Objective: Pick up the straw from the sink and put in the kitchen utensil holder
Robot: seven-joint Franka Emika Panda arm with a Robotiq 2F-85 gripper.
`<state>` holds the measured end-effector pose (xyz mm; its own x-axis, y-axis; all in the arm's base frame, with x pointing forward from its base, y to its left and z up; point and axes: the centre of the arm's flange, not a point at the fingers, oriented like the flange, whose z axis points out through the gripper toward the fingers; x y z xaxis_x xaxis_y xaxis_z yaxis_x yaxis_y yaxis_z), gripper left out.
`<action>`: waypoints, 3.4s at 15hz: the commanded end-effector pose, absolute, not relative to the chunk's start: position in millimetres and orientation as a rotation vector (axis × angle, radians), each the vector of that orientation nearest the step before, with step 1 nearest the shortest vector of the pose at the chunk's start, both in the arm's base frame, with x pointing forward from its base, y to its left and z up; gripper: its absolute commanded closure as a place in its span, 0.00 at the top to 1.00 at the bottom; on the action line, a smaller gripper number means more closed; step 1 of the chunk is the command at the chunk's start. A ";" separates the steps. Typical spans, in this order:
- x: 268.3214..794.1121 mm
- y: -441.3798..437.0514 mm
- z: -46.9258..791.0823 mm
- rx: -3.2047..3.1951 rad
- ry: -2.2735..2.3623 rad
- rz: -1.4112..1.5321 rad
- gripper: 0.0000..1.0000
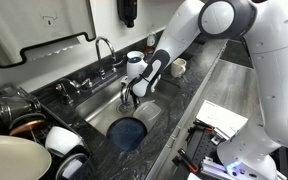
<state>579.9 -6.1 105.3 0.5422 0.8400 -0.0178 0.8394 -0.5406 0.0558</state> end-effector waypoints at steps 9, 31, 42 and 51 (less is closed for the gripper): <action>540.8 -37.4 175.6 2.597 1.353 0.110 0.03; 502.3 31.7 340.7 2.696 1.789 0.675 0.03; 496.0 18.9 328.3 2.690 1.888 0.875 0.11; 488.7 31.3 337.6 2.446 2.034 1.180 0.03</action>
<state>495.5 24.2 333.1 0.1861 0.7847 0.5913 0.9357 -0.3250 0.1369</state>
